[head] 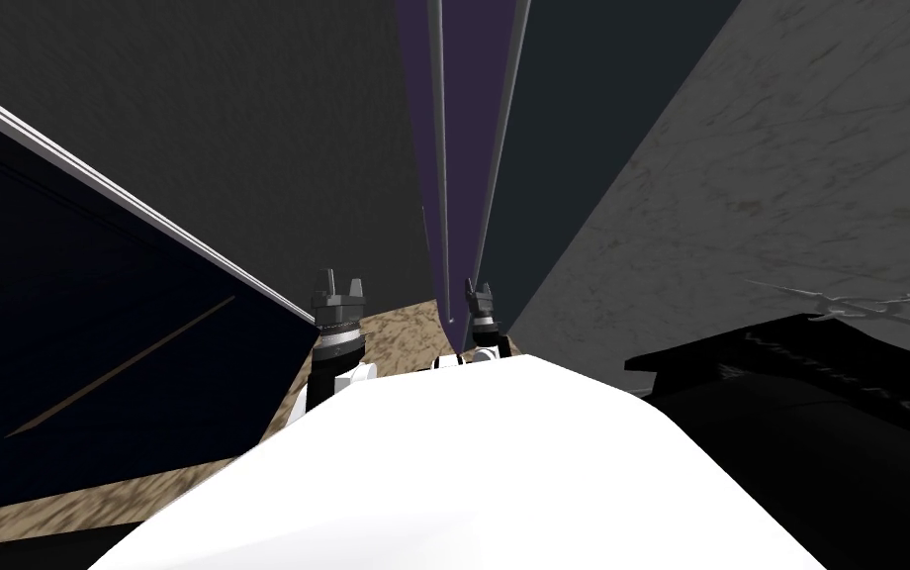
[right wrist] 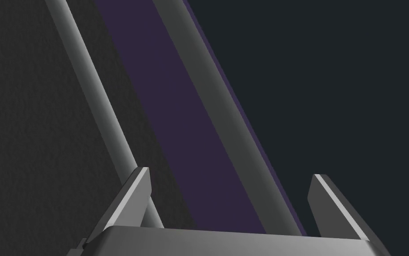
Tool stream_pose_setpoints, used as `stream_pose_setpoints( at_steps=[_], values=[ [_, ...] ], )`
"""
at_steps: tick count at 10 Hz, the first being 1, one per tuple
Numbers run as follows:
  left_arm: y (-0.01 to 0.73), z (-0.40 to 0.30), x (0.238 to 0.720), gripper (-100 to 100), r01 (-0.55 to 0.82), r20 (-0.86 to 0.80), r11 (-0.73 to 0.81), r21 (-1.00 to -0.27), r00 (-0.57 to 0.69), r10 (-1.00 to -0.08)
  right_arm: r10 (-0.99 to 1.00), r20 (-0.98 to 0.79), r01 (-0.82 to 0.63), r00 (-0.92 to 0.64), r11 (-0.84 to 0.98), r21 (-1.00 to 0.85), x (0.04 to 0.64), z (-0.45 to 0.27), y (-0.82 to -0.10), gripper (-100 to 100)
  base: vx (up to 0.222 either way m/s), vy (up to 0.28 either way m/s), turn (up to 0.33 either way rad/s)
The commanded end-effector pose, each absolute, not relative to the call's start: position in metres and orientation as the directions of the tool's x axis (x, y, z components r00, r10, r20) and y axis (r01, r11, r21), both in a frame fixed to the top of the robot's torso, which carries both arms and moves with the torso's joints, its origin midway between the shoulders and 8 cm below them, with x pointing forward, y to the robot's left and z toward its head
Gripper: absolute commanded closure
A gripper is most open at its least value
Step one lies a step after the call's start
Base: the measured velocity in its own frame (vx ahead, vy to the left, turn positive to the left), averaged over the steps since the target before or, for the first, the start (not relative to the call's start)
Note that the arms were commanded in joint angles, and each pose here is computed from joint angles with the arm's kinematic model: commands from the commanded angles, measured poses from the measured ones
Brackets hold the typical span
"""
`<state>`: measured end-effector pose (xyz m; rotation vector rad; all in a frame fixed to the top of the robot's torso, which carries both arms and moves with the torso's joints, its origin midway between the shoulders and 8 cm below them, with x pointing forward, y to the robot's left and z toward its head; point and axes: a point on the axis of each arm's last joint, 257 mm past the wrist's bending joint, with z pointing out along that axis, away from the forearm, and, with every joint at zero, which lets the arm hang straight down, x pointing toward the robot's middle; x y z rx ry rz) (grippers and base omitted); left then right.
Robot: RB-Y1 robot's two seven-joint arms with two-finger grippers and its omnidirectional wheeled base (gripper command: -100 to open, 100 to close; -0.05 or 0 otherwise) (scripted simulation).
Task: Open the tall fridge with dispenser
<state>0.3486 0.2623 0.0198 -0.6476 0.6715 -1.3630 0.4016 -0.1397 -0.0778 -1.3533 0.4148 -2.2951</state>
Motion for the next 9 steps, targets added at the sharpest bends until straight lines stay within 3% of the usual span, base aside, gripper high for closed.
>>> stream_pose_setpoints(
  at_steps=[1, 9],
  values=[
    [0.262, 0.02, 0.349, 0, 0.65, -0.056, 0.098, -0.753, 0.085, -0.995, -0.6, 0.709, 0.253, -0.371, -0.8, -0.544, 0.405, -0.088, -0.131, -100, 0.023, -0.011, 0.045],
    [0.262, 0.02, 0.349, 0, 0.65, -0.055, 0.098, -0.753, 0.085, -0.995, -0.845, 0.511, 0.304, -0.154, -0.533, -0.79, 0.416, -0.129, -0.09, -100, 0.02, -0.013, 0.051]
  ],
)
